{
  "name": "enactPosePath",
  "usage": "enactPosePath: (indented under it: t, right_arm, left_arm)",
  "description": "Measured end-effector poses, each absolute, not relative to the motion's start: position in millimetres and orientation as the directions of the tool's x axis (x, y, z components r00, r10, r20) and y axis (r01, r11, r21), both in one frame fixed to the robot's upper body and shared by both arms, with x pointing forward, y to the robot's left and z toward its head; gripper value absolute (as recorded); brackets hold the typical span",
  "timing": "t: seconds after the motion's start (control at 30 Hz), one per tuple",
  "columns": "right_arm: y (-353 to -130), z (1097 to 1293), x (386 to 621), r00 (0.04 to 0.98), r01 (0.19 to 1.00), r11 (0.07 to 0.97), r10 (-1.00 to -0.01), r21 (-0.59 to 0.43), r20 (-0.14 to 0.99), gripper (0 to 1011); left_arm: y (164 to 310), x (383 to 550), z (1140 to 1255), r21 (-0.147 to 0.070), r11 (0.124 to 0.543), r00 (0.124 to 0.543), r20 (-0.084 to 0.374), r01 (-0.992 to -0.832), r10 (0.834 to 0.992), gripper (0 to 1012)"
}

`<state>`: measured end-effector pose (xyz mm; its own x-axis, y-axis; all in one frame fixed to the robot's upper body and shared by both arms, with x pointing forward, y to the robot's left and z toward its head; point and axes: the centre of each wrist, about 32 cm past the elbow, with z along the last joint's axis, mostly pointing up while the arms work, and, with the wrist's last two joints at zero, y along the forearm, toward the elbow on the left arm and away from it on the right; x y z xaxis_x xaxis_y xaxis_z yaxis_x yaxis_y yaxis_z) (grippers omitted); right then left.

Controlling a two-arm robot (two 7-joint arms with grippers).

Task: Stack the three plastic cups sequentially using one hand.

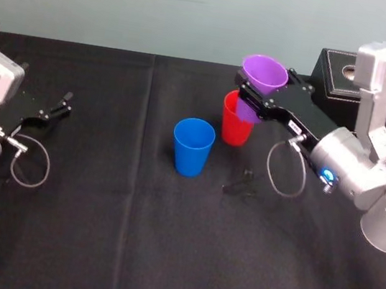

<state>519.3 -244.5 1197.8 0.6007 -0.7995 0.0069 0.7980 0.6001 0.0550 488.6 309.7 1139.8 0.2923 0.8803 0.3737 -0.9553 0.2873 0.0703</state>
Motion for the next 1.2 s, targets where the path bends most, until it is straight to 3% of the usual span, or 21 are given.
enactPosePath:
  t: [0.3, 1.2]
  right_arm:
    - [-238.6, 1195.8, 538.7, 0.593, 0.803, 0.593, -0.805, 0.06, 0.007, 743]
    - [-238.5, 1175.2, 558.1, 0.58, 0.812, 0.581, -0.814, 0.059, 0.033, 741]
  left_arm:
    - [309.7, 488.6, 1139.8, 0.07, 0.287, 0.292, 0.374, -0.955, 0.88, 1005]
    - [309.7, 488.6, 1139.8, 0.07, 0.287, 0.292, 0.374, -0.955, 0.88, 1005]
